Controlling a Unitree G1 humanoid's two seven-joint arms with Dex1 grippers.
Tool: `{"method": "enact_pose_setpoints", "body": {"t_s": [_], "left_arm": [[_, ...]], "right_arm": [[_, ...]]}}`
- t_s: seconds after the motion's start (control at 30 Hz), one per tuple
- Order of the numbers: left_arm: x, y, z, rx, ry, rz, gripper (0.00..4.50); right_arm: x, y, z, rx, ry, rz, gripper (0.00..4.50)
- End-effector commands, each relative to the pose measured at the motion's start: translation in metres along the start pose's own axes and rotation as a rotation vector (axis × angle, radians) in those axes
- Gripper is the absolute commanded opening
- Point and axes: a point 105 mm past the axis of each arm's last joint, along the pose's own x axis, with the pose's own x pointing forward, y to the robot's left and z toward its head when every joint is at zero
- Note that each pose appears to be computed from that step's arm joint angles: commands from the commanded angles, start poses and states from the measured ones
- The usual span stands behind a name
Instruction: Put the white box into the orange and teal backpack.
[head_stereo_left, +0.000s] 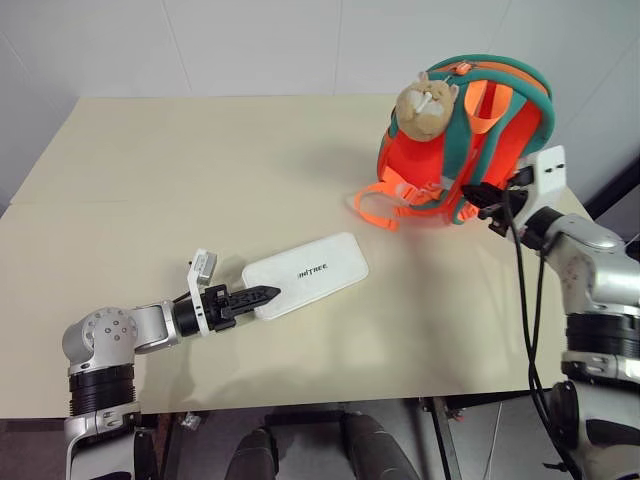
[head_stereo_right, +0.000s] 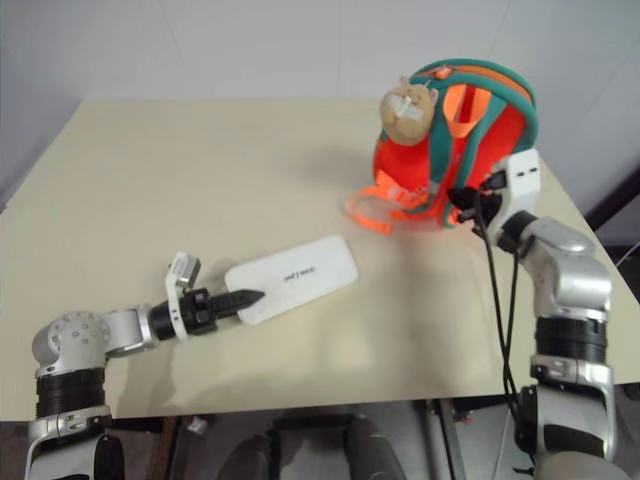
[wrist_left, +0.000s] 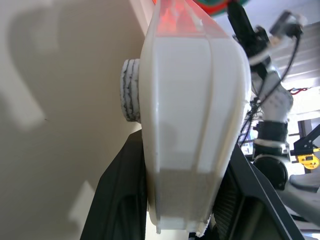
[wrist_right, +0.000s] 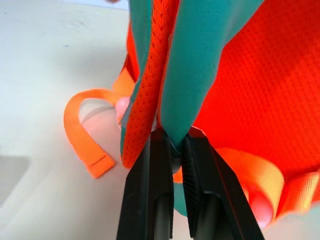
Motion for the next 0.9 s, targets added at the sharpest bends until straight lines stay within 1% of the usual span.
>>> {"method": "enact_pose_setpoints", "body": {"t_s": [0.03,0.13,0.33,0.4,0.43,0.57,0.67,0.77,0.9], "left_arm": [[-0.003,-0.002,0.004,0.013,-0.004,-0.011,1.27],[-0.001,-0.001,0.004,0.015,0.002,-0.011,1.27],[0.001,-0.001,0.006,0.023,0.005,-0.017,1.27],[0.000,-0.001,0.007,0.024,0.001,-0.012,1.27],[-0.001,0.000,0.006,0.024,0.000,-0.010,1.27],[-0.004,0.001,0.004,0.021,-0.003,-0.005,1.27],[-0.005,0.001,0.003,0.020,-0.008,-0.004,1.27],[-0.005,0.001,0.003,0.021,-0.012,-0.004,1.27],[-0.005,0.000,0.003,0.024,-0.016,-0.006,1.27]], "right_arm": [[-0.018,0.007,0.031,-0.003,-0.076,0.020,0.27],[-0.016,0.019,0.026,0.057,-0.062,0.068,0.92],[-0.005,0.034,0.017,0.057,-0.031,0.156,2.93],[-0.003,0.034,0.013,0.059,-0.019,0.188,3.71],[-0.002,0.030,0.012,0.057,-0.016,0.187,3.98],[0.004,-0.004,0.002,0.042,0.031,0.102,3.98],[0.010,-0.021,0.004,0.030,0.024,0.067,3.98],[0.020,-0.030,0.014,0.050,-0.024,0.052,3.98],[0.034,-0.026,0.026,0.079,-0.076,0.097,3.98]]}}
